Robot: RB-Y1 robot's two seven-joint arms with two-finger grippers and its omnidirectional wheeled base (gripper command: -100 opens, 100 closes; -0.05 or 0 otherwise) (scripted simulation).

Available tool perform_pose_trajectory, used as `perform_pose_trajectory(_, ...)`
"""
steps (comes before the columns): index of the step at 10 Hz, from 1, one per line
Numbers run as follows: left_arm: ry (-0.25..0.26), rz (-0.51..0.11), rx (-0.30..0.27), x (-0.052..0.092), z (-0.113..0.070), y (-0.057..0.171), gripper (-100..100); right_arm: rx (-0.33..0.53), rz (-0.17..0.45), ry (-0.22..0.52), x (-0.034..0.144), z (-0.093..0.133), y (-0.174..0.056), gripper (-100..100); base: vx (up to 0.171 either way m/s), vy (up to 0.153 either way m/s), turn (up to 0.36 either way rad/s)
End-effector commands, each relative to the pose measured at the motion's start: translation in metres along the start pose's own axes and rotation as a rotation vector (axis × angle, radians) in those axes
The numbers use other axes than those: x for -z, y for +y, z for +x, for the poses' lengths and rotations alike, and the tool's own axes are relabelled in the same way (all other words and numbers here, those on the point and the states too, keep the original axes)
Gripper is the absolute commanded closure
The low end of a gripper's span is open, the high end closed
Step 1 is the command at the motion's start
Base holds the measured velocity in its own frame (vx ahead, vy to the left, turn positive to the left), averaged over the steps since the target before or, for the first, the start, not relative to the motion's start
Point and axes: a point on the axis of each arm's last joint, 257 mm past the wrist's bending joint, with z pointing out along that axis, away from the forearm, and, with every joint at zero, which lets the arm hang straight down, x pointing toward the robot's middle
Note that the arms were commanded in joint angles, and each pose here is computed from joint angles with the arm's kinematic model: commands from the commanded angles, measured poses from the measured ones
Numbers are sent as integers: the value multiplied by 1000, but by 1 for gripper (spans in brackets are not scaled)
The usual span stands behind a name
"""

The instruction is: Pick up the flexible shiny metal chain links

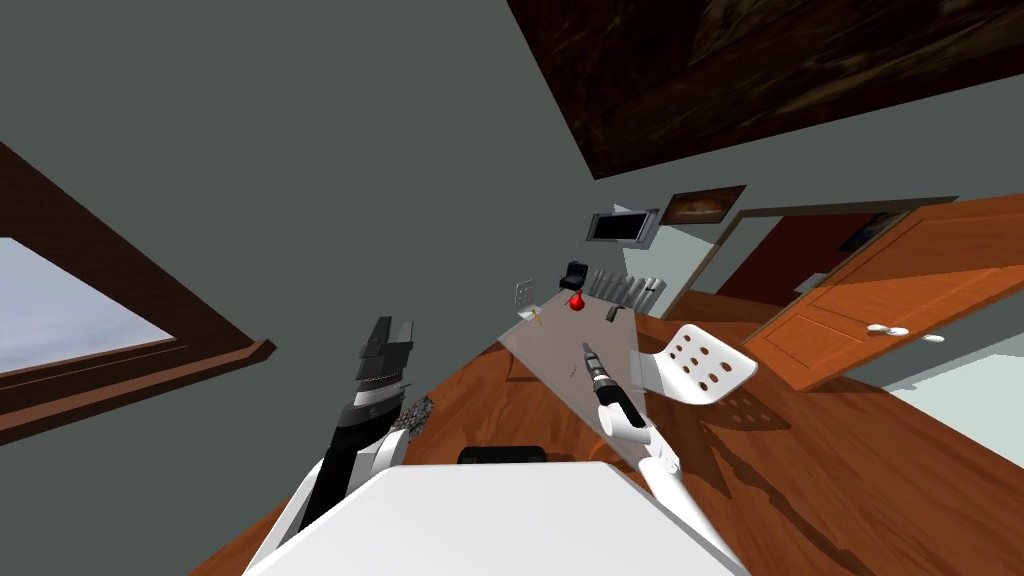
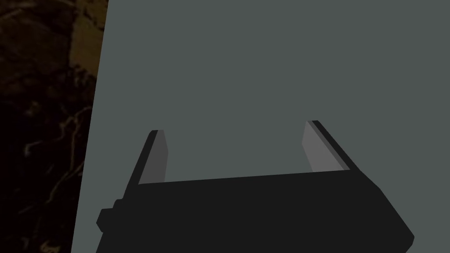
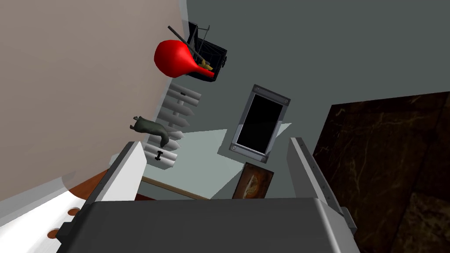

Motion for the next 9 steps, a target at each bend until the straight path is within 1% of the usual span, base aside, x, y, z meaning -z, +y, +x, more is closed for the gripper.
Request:
perform_pose_trajectory(1, 0, 0, 0, 0, 0, 0, 0, 11, 29, 1, -2, -2, -12, -100, 2, 4, 116)
perform_pose_trajectory(2, 0, 0, 0, 0, 0, 0, 0, 28, 73, 0, -3, -7, -27, -100, 11, -5, 149)
perform_pose_trajectory(4, 0, 0, 0, 0, 0, 0, 0, 48, 129, -2, -4, -14, -46, -100, 5, -2, 101)
perform_pose_trajectory(5, 0, 0, 0, 0, 0, 0, 0, 48, 129, -2, -4, -14, -46, -100, 14, -14, 92)
perform_pose_trajectory(6, 0, 0, 0, 0, 0, 0, 0, 59, 160, -2, -5, -19, -57, -100, 12, -12, 115)
perform_pose_trajectory(9, 0, 0, 0, 0, 0, 0, 0, 59, 160, -2, -5, -19, -57, -100, 11, -12, 18)
